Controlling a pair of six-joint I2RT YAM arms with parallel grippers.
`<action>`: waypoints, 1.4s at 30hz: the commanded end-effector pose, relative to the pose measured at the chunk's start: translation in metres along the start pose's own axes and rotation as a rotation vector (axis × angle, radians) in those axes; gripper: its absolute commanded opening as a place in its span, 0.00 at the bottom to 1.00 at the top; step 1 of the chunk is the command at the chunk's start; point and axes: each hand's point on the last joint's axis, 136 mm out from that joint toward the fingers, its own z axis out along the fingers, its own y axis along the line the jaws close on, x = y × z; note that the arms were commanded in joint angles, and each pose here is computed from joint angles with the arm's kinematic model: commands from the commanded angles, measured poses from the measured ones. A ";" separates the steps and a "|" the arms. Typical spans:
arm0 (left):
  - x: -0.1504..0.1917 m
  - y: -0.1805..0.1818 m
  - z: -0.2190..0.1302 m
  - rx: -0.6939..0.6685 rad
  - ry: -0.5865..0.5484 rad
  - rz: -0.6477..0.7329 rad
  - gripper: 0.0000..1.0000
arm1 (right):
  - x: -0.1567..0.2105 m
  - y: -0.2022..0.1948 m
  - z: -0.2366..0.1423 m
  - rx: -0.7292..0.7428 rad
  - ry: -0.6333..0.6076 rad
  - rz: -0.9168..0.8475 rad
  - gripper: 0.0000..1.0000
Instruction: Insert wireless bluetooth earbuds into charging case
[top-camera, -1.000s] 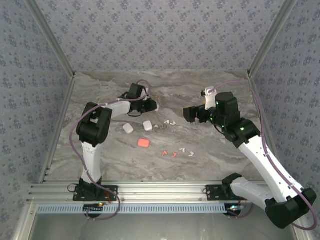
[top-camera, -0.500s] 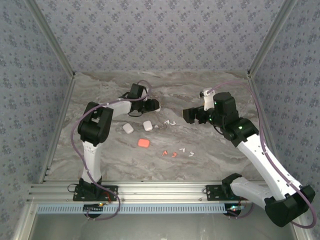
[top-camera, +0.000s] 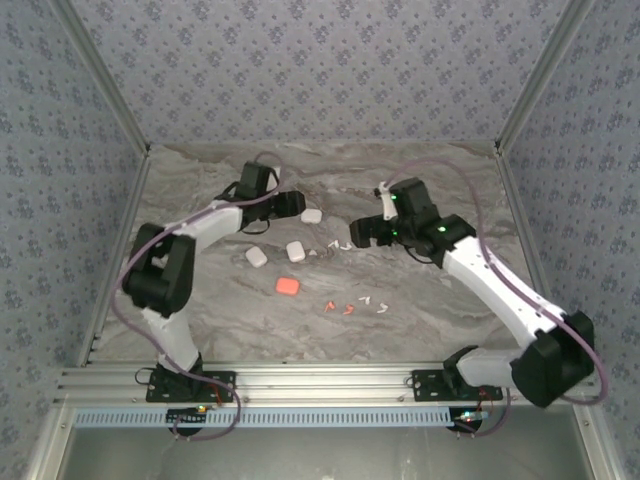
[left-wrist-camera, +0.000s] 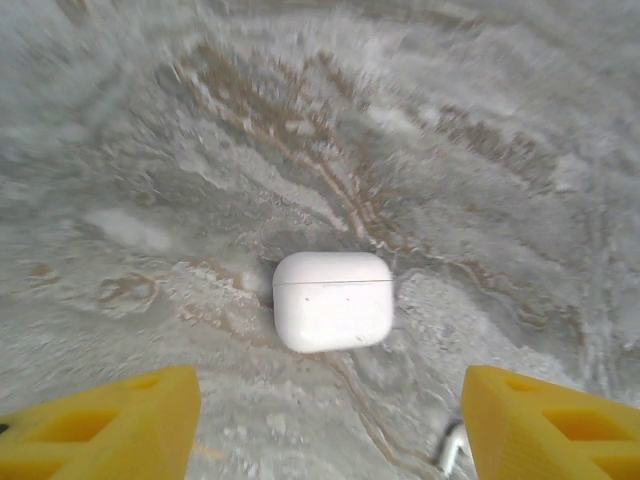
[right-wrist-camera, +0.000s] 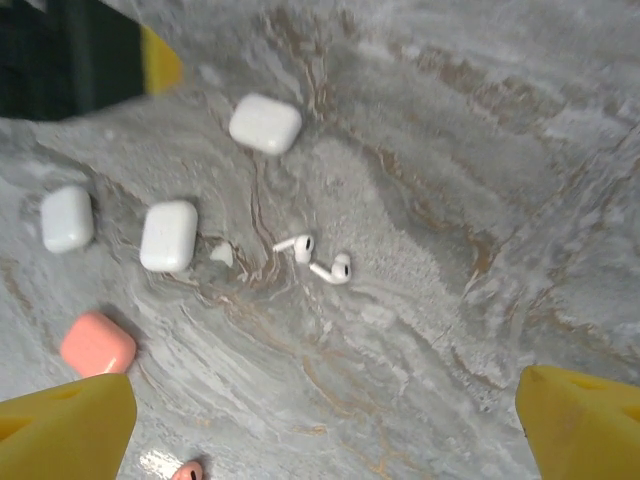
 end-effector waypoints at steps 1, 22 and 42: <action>-0.022 -0.003 -0.043 -0.031 -0.158 0.059 0.71 | 0.005 0.011 0.018 0.049 0.067 0.001 1.00; 0.056 0.078 -0.185 -0.344 -0.408 0.039 0.95 | 0.042 0.101 0.165 0.068 0.348 -0.234 0.89; 0.057 0.078 -0.182 -0.326 -0.415 0.034 0.99 | 0.062 0.117 0.217 0.079 0.414 -0.270 0.76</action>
